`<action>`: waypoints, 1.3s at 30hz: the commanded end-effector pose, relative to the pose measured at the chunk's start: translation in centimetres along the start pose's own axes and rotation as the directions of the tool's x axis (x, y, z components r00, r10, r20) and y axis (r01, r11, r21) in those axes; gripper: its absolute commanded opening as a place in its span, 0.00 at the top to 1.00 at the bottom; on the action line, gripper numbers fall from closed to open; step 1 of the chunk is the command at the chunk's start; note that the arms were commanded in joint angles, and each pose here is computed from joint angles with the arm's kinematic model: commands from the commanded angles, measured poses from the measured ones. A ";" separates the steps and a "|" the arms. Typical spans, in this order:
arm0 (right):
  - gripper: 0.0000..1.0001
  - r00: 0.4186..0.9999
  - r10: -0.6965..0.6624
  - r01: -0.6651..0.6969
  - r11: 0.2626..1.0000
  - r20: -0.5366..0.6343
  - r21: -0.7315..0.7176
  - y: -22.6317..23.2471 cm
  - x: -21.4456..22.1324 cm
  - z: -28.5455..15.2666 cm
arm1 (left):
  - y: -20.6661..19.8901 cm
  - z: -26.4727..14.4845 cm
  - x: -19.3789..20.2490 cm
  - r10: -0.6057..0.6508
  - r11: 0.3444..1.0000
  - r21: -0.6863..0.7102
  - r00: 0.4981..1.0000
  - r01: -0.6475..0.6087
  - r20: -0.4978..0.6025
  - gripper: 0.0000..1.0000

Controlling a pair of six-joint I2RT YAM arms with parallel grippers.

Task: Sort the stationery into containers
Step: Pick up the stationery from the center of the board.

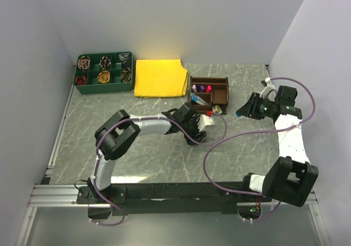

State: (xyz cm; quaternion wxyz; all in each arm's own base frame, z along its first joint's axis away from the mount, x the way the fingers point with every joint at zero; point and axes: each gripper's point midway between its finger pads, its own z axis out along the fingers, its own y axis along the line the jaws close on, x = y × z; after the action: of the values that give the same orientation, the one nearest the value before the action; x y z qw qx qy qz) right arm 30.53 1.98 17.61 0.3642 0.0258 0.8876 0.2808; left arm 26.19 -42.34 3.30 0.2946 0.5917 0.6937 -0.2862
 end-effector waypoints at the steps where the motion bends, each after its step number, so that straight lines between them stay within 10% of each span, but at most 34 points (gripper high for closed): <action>1: 1.00 0.998 -0.041 0.042 0.999 0.039 -0.024 0.7 -0.6 -0.6 | -0.2 0.6 -0.5 -0.035 0.999 0.022 0.999 0.035 0.002 0.41; 12: 1.00 0.998 0.028 -0.026 0.999 0.052 -0.039 0.8 -1.0 -0.2 | -0.1 -1.3 -0.7 -0.191 0.974 0.130 0.981 0.187 0.024 0.96; 27: 1.00 0.902 0.428 -0.422 0.843 -0.057 -0.333 4.3 -1.8 2.0 | 1.8 -13.2 -14.7 -0.359 0.893 0.395 0.871 0.216 0.336 0.99; 39: 0.99 0.851 0.500 -0.516 0.735 -0.161 -0.439 5.7 -1.4 2.0 | 2.0 -12.7 -16.4 -0.378 0.877 0.429 0.859 0.214 0.344 0.99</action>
State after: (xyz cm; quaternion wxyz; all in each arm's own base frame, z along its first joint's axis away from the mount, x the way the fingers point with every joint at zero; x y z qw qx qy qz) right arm 32.28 6.85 18.90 0.2613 0.1889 0.7771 0.5405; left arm 29.55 -42.13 21.13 0.2578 0.4325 0.6621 -0.5550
